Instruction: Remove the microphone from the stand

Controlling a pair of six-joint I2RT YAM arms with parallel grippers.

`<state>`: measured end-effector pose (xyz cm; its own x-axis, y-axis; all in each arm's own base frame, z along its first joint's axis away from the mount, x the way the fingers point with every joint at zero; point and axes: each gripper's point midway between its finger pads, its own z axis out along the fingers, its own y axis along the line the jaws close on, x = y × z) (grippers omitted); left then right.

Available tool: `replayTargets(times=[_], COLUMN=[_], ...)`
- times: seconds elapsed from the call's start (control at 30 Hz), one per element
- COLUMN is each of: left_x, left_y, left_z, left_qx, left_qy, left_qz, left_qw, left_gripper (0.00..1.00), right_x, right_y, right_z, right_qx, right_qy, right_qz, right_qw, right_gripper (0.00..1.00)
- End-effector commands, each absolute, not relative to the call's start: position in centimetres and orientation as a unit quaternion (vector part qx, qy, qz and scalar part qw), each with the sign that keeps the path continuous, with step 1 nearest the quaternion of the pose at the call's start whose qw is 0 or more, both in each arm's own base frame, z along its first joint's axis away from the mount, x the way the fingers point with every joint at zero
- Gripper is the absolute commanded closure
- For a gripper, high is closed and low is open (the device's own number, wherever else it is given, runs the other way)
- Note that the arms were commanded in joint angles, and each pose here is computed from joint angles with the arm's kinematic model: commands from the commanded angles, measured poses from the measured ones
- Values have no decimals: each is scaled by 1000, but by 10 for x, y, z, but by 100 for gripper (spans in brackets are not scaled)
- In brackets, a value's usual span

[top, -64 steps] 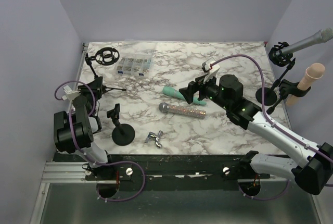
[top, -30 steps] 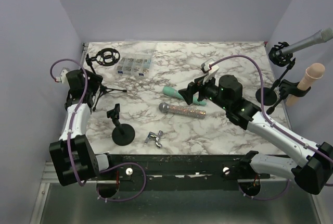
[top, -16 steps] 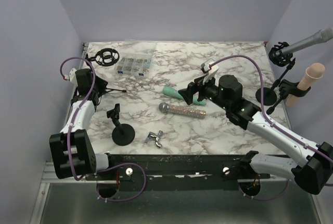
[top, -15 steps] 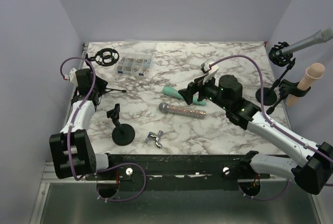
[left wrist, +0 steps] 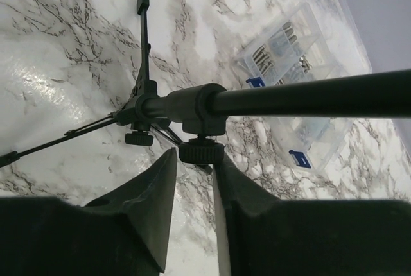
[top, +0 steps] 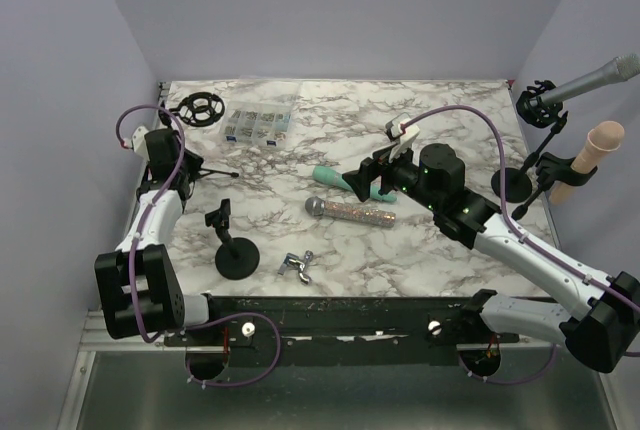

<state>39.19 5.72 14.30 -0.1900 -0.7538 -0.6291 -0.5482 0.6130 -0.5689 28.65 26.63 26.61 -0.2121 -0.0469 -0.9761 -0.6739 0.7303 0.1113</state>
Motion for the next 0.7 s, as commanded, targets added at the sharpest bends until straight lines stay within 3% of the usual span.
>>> replayTargets(times=[0.0, 0.1, 0.23, 0.4, 0.67], left_x=[401, 394, 390, 392, 402], left_y=[61, 66, 69, 75, 68], left_z=[160, 167, 175, 172, 169], left_qx=[-414, -417, -410, -420, -413], left_qy=[762, 759, 755, 753, 752], left_qz=[-102, -92, -85, -90, -122], left_qw=[486, 492, 504, 498, 499], left_gripper=[59, 44, 39, 41, 60], right_x=[285, 285, 285, 284, 285], right_y=[272, 273, 273, 275, 273], right_z=[266, 266, 265, 265, 267], right_qx=[-254, -255, -255, -257, -255], right_qy=[724, 724, 724, 723, 723], right_qz=[282, 284, 284, 287, 285], right_qw=[576, 575, 575, 573, 576], right_gripper=[0, 0, 0, 0, 0])
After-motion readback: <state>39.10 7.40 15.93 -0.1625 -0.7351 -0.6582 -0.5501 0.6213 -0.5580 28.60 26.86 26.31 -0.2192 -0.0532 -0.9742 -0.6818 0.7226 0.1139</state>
